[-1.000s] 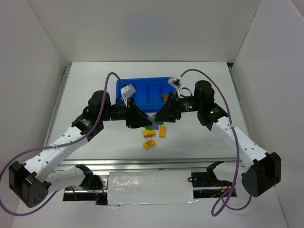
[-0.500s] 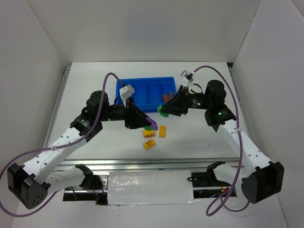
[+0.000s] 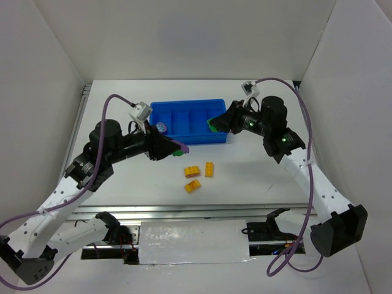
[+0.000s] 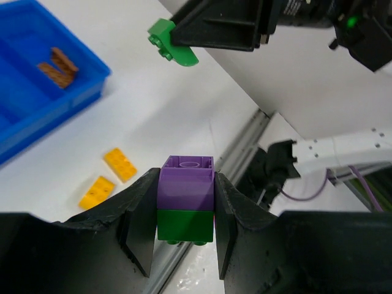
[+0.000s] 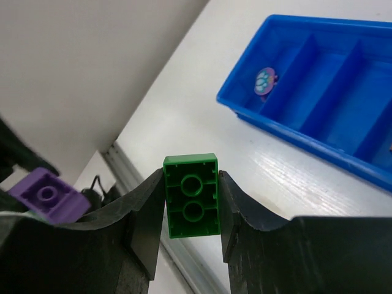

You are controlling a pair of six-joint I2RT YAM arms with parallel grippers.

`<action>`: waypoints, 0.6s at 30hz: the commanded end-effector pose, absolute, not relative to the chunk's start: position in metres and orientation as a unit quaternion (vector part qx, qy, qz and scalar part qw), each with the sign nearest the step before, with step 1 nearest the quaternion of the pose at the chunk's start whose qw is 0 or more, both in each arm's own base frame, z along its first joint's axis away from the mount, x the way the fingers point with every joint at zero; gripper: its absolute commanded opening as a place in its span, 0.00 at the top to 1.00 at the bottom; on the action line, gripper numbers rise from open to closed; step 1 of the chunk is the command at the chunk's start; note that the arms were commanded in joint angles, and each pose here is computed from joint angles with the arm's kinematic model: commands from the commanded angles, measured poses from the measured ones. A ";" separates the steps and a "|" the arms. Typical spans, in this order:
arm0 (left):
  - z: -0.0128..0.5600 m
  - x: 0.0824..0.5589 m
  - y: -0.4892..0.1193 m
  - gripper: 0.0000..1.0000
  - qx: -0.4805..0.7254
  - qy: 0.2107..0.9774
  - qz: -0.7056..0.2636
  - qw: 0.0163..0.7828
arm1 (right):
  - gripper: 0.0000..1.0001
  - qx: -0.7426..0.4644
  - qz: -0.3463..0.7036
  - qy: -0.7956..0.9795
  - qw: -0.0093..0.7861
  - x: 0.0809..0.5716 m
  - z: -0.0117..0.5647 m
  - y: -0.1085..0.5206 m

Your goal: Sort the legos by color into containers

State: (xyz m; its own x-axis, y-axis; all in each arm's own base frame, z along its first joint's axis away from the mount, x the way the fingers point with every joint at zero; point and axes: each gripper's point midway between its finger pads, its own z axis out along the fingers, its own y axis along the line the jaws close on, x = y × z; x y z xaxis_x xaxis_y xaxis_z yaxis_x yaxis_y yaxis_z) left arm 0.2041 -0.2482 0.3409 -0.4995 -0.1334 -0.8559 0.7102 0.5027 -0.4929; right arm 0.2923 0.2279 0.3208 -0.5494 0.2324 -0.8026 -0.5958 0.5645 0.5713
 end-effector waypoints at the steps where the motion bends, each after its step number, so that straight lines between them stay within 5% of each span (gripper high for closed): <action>1: 0.349 0.222 -0.220 1.00 0.131 0.758 -0.395 0.503 | 1.00 -0.073 0.396 0.777 0.485 0.323 0.319 0.225; 13: 0.346 0.217 -0.212 1.00 0.137 0.757 -0.386 0.509 | 1.00 0.007 0.177 0.876 0.448 0.478 0.209 0.256; 18: 0.348 0.213 -0.206 1.00 0.146 0.757 -0.378 0.512 | 1.00 -0.004 0.141 0.893 0.428 0.494 0.169 0.262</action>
